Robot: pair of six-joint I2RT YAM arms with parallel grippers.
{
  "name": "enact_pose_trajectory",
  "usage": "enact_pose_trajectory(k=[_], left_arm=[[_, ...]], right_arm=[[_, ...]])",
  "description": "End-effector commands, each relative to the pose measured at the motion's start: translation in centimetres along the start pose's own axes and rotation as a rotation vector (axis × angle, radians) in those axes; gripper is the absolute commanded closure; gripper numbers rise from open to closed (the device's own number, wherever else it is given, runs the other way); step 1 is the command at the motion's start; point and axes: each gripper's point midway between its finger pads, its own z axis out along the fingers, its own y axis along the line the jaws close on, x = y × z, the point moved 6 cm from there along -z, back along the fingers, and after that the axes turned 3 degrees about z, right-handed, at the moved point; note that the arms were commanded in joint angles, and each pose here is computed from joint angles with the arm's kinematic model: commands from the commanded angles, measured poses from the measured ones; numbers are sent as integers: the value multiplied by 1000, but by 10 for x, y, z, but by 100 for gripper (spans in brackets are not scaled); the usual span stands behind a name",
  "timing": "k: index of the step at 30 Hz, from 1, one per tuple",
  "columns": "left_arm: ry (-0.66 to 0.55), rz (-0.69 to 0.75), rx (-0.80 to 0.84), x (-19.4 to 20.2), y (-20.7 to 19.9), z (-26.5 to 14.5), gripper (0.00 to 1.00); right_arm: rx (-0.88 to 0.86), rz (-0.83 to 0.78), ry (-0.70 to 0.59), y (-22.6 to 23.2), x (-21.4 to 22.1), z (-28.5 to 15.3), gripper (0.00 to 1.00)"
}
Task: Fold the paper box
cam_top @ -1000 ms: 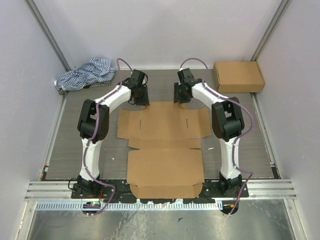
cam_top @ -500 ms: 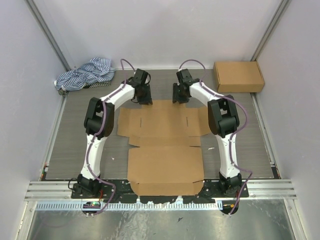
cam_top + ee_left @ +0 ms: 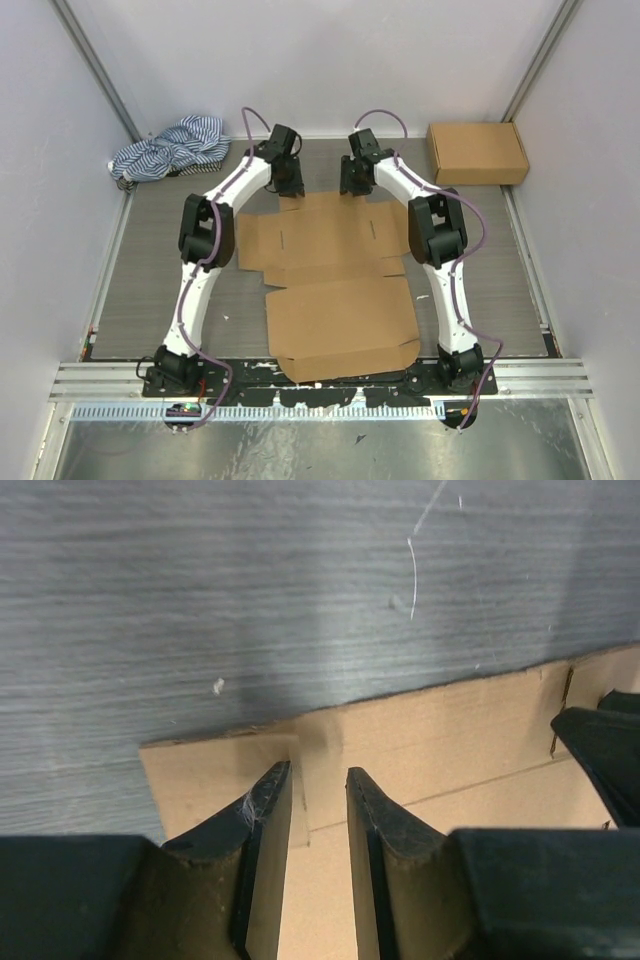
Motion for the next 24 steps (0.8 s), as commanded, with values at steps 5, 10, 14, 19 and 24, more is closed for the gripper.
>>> enact_pose_trajectory(k=[5, 10, 14, 19, 24], left_arm=[[-82, -17, 1, -42, 12, -44, 63], [-118, -15, 15, -39, 11, -83, 60], [-148, -35, 41, -12, 15, -121, 54], [-112, -71, 51, 58, 34, -136, 50], [-55, -91, 40, 126, 48, -138, 49]], right_arm=[[-33, 53, -125, 1, -45, -45, 51], [-34, 65, -244, 1, -55, -108, 37], [11, 96, -264, -11, -32, -148, 23], [32, 130, -197, -32, 31, -168, 22], [79, 163, -131, -56, 91, -164, 22]])
